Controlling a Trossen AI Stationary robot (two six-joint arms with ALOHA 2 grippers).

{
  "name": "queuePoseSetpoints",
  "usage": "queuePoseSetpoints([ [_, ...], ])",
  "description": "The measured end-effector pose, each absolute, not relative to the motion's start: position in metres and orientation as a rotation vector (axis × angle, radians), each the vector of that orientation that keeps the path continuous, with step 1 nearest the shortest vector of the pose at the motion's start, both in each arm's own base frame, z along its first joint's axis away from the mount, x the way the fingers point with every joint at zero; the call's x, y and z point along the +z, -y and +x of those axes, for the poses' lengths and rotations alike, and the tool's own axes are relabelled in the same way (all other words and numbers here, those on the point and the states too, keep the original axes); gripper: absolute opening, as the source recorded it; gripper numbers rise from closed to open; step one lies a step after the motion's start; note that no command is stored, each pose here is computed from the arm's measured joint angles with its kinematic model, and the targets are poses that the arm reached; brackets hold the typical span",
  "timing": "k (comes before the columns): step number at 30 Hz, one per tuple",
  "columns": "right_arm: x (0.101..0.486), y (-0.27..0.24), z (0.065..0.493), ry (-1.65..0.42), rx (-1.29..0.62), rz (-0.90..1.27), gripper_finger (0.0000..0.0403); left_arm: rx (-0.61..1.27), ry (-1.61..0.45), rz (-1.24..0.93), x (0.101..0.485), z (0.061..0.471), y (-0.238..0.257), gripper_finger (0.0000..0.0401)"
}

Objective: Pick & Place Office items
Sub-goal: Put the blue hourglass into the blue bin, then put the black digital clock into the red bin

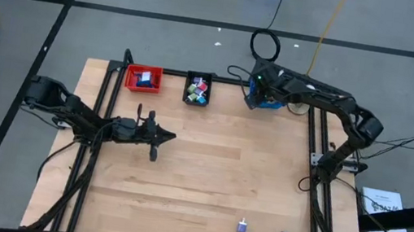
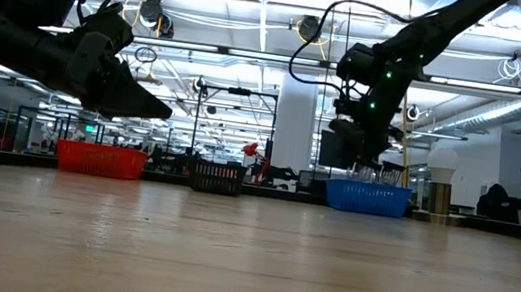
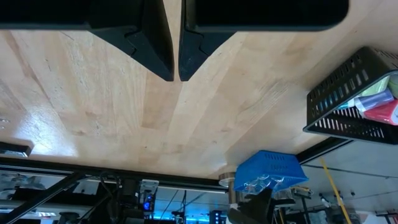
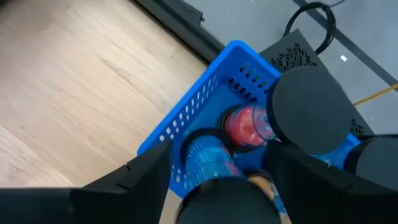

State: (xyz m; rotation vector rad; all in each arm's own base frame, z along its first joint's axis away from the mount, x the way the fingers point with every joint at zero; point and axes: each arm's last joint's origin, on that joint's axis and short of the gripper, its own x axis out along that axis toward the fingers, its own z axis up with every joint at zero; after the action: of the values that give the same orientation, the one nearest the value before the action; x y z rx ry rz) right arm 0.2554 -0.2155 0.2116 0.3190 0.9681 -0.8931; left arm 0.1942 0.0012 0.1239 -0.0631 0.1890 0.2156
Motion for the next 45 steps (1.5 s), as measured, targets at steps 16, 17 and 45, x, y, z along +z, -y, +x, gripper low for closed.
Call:
queuePoseSetpoints([
  [16,0.255,0.19,0.238,-0.931,-0.925,0.242,0.0158,0.216,-0.189,-0.063,0.124,0.194,-0.001,0.0031],
  [17,0.254,0.189,0.239,-0.937,-0.901,0.253,0.0139,0.216,-0.189,-0.063,0.124,0.194,-0.001,0.0031],
  [45,0.232,0.05,0.21,-0.409,-0.597,0.066,0.0001,0.046,-0.183,0.084,0.143,0.258,0.031,0.003],
])
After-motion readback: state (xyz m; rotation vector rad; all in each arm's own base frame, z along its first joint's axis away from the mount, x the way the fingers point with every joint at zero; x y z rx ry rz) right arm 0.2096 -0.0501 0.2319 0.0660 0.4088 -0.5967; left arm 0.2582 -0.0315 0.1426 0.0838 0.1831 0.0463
